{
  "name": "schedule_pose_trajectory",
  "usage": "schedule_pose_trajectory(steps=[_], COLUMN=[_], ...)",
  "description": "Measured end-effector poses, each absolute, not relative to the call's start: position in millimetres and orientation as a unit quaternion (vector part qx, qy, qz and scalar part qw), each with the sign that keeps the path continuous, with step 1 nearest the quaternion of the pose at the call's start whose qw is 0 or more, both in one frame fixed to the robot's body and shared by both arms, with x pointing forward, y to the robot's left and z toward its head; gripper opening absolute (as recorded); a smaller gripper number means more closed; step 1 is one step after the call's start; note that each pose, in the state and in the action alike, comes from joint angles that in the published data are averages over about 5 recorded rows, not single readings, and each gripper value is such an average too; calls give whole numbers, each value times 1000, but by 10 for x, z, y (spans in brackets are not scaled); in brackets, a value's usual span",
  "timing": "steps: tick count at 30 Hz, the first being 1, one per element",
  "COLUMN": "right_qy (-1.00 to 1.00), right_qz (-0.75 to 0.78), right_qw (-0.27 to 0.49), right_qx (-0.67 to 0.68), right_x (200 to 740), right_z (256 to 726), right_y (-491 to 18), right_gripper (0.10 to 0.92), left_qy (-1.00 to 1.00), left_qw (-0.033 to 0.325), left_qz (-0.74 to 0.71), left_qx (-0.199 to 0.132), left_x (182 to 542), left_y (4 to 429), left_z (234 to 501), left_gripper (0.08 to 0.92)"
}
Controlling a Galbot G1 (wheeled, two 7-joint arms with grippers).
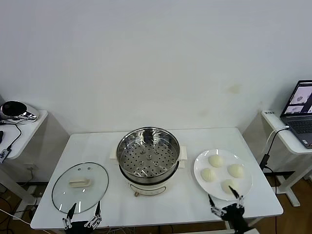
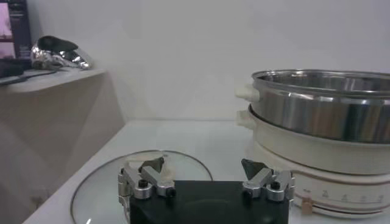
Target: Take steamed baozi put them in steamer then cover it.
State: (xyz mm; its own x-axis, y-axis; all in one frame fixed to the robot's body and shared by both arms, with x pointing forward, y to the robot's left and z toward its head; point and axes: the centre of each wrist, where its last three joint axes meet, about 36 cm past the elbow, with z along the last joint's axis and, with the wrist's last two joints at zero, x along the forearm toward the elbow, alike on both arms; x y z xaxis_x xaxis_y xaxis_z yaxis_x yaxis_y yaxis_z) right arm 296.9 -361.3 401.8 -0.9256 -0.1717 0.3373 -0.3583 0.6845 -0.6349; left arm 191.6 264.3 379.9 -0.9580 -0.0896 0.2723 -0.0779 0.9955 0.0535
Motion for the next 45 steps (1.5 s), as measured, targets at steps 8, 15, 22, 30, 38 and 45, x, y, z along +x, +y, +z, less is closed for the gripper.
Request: schedule_pose_trajectory(steps=[8,15,22,30,38,45], right_qy=[-822,-744,-680,-622,-578,-546], right_qz=[509,580,598,593,587,589], right_qw=[141,164,227,301,341,358], right_qx=[213,289,359,413,453,476], right_x=[3689,4482,5095,5561,5957,6248], right_z=[4528,5043,5306,5359,5198,4971], right_y=[-3976,-4059,-4062,-4105,-3985,-3792], right_gripper=[823,823,823,823,823,823], left_qy=[-987,-986,-986,-985,-985,-984], left_qw=[154,157,151,148,144,144], left_qz=[-41,-58,-70,-84,-94,-99], left_qx=[30,28,28,28,28,31], left_x=[2021,2079,2114,2133,2138,2140], left_y=[2649,2669,2657,2651,2661,2677], left_z=[3842,3845,3891,3927,3963,3958], left_gripper=[823,823,823,823,823,823])
